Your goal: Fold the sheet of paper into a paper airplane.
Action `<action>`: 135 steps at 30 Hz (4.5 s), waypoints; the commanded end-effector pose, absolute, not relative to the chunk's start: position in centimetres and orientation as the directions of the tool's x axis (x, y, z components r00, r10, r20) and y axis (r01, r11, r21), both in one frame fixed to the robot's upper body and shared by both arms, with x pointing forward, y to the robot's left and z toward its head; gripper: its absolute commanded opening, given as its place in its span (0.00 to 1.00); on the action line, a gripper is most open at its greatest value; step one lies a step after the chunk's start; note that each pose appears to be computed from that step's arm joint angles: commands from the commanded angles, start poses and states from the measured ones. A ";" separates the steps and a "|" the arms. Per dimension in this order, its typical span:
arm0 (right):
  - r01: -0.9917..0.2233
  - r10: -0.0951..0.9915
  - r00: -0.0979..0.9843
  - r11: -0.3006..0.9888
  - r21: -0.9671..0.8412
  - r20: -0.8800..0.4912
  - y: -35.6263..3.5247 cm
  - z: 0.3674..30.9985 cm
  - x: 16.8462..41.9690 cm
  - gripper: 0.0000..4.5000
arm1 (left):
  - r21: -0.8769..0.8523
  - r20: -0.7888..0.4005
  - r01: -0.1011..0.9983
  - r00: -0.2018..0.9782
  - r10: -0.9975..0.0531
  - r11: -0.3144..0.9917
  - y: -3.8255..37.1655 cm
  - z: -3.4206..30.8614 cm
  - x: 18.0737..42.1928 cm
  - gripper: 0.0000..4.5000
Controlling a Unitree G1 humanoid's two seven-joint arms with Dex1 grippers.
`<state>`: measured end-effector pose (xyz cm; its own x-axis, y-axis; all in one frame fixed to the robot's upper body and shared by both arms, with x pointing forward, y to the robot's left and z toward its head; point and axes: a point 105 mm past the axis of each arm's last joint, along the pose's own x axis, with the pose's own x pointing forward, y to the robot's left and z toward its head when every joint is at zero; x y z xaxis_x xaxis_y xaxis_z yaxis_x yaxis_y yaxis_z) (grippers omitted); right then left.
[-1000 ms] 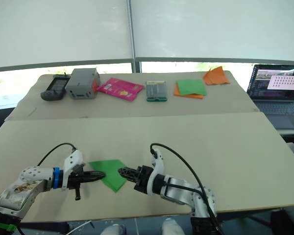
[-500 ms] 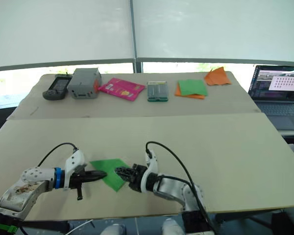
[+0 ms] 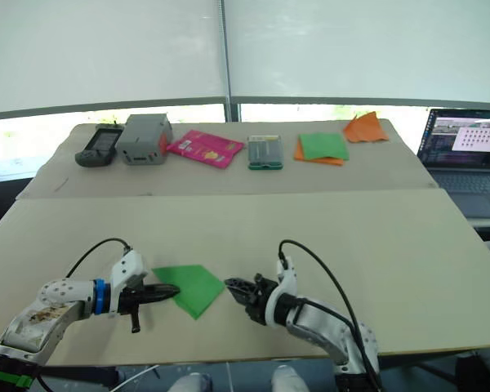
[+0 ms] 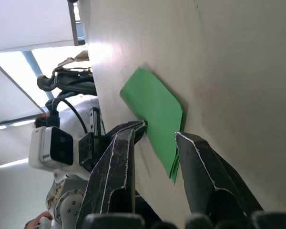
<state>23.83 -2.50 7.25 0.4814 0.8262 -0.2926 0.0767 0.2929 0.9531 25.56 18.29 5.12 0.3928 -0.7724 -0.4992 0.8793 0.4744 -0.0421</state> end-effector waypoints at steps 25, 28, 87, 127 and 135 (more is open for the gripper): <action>0.192 0.763 0.523 0.327 0.925 -0.378 -2.9 6.5 24.3 0.35 | -0.084 -0.564 0.856 0.381 -0.733 0.510 18.7 2.9 24.5 0.00; 0.197 0.761 0.526 0.324 0.925 -0.379 -2.6 6.4 24.3 0.35 | -0.082 -0.563 0.855 0.384 -0.732 0.512 18.7 2.9 24.5 0.00; -0.897 0.911 0.395 0.355 -0.264 -0.118 1.6 8.7 24.6 0.00 | -0.074 -0.557 0.855 0.391 -0.733 0.513 19.4 4.3 25.5 0.00; -0.935 0.839 0.245 0.072 -0.347 -0.486 2.3 4.1 22.9 0.00 | -0.184 -0.338 0.865 0.391 -0.856 0.467 19.1 12.7 27.6 0.00; -0.929 0.838 0.268 0.095 -0.357 -0.475 1.8 4.9 23.3 0.00 | -0.102 -0.463 0.872 0.384 -0.799 0.478 19.5 8.5 27.5 0.00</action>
<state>23.08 2.71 5.52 0.2544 0.8611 -0.4403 -0.9204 0.0758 -0.3835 26.94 19.09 7.76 0.3597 -0.8135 -0.4570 0.8640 0.4754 -0.1662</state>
